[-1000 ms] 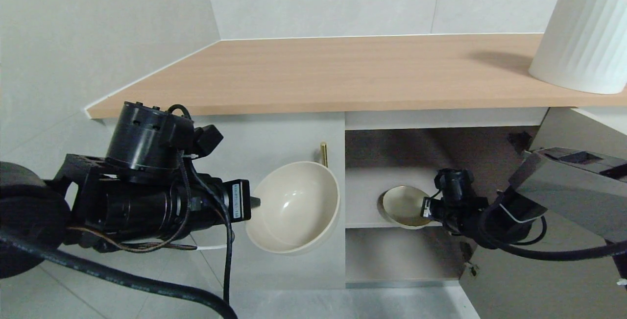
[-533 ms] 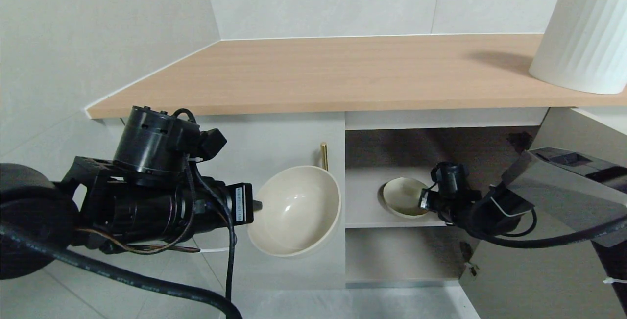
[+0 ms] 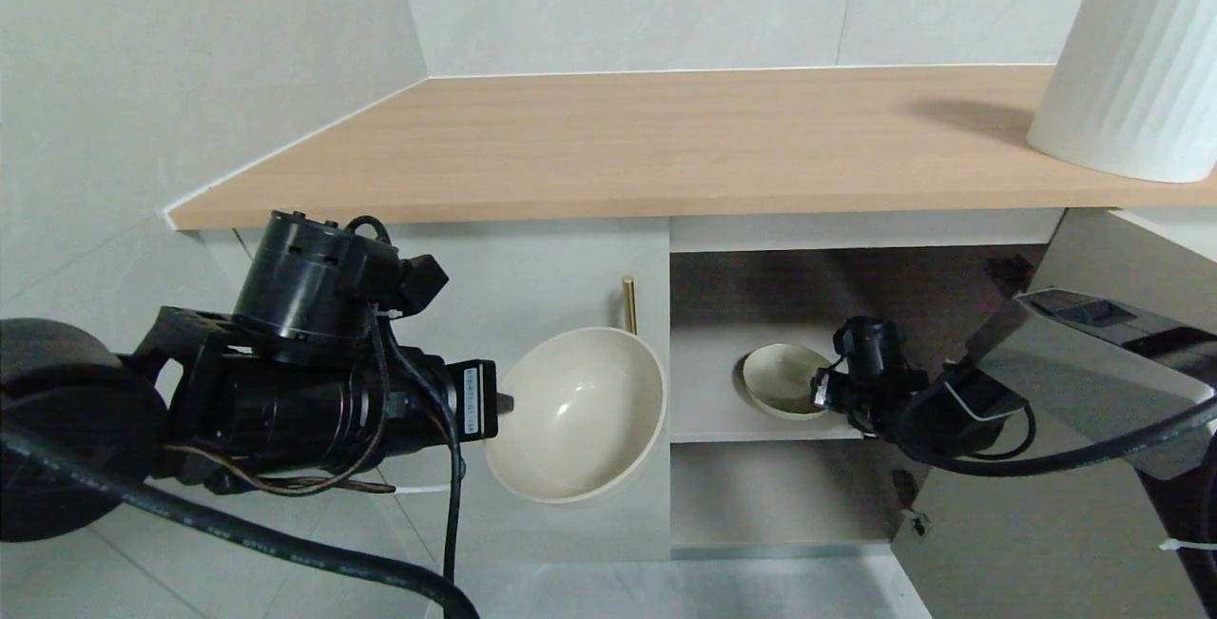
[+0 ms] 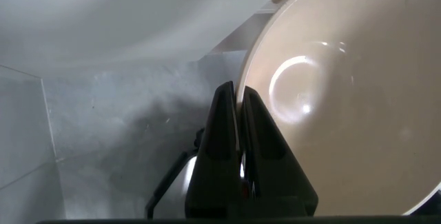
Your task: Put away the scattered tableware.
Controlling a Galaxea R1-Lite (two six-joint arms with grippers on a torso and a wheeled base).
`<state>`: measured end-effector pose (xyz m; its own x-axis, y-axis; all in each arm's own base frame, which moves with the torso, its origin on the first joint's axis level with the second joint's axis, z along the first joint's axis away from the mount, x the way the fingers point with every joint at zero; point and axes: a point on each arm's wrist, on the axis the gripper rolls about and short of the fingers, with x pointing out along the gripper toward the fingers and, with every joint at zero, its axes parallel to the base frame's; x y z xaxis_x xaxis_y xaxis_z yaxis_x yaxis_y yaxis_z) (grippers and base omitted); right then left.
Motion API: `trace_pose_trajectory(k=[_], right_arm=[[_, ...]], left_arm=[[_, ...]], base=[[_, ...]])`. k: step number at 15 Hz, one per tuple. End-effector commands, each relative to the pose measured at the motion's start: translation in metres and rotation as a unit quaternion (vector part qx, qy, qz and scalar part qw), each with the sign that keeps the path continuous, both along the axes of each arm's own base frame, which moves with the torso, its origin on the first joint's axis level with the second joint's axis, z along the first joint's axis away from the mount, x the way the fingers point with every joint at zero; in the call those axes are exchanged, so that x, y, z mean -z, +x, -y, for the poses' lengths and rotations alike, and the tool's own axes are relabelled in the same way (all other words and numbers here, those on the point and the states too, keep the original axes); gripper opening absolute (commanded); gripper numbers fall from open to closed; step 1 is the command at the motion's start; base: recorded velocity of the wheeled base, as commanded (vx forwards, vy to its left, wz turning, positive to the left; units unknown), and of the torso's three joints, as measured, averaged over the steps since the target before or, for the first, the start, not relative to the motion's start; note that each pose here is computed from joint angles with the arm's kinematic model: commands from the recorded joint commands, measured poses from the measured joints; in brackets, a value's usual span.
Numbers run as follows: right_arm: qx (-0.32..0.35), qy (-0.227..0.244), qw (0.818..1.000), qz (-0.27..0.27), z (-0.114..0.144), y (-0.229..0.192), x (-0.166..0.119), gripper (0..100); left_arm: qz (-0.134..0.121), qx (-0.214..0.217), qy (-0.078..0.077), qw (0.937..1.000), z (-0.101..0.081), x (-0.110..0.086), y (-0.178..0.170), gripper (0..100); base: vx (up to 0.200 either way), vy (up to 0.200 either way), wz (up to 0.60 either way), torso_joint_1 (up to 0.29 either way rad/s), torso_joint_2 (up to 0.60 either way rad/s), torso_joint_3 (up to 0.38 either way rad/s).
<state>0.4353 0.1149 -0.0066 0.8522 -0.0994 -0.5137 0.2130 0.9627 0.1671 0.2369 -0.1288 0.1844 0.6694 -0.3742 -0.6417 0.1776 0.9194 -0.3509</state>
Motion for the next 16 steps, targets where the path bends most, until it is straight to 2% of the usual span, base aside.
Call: trace_pose_trajectory(k=[1, 3, 7, 8, 12, 14, 15, 16], right_arm=[[0.000, 0.001, 1.000, 0.002, 0.000, 0.000, -0.003, 100], [-0.002, 0.002, 1.000, 0.008, 0.000, -0.008, -0.017, 100], [-0.048, 0.003, 0.999, -0.013, -0.015, -0.053, -0.058, 100], [-0.081, 0.012, 0.996, -0.016, -0.024, -0.072, -0.074, 100], [-0.184, 0.022, 0.982, -0.021, -0.036, -0.125, -0.112, 100], [-0.243, 0.029, 0.969, -0.043, -0.042, -0.154, -0.138, 100], [-0.263, 0.031, 0.962, -0.059, -0.044, -0.165, -0.144, 100], [-0.298, 0.040, 0.951, -0.076, -0.048, -0.179, -0.151, 100]], left_arm=[[-0.001, 0.007, 0.000, 1.0000, 0.004, 0.000, -0.002, 0], [-0.001, 0.018, 0.001, 0.9998, 0.010, 0.001, -0.005, 0], [-0.015, 0.038, 0.010, 0.9991, 0.020, 0.011, -0.009, 0], [-0.025, 0.042, 0.022, 0.9986, 0.025, 0.018, -0.008, 0], [-0.057, 0.047, 0.086, 0.9936, 0.048, 0.053, -0.010, 0], [-0.072, 0.027, 0.144, 0.9867, 0.060, 0.082, -0.003, 0], [-0.066, 0.022, 0.154, 0.9856, 0.065, 0.089, -0.001, 0], [-0.056, 0.019, 0.155, 0.9861, 0.069, 0.091, 0.000, 0]], base=[[0.000, 0.000, 0.00, 0.000, 0.00, 0.000], [0.000, 0.000, 0.00, 0.000, 0.00, 0.000], [0.000, 0.000, 0.00, 0.000, 0.00, 0.000], [0.000, 0.000, 0.00, 0.000, 0.00, 0.000], [0.000, 0.000, 0.00, 0.000, 0.00, 0.000], [0.000, 0.000, 0.00, 0.000, 0.00, 0.000], [0.000, 0.000, 0.00, 0.000, 0.00, 0.000], [0.000, 0.000, 0.00, 0.000, 0.00, 0.000]])
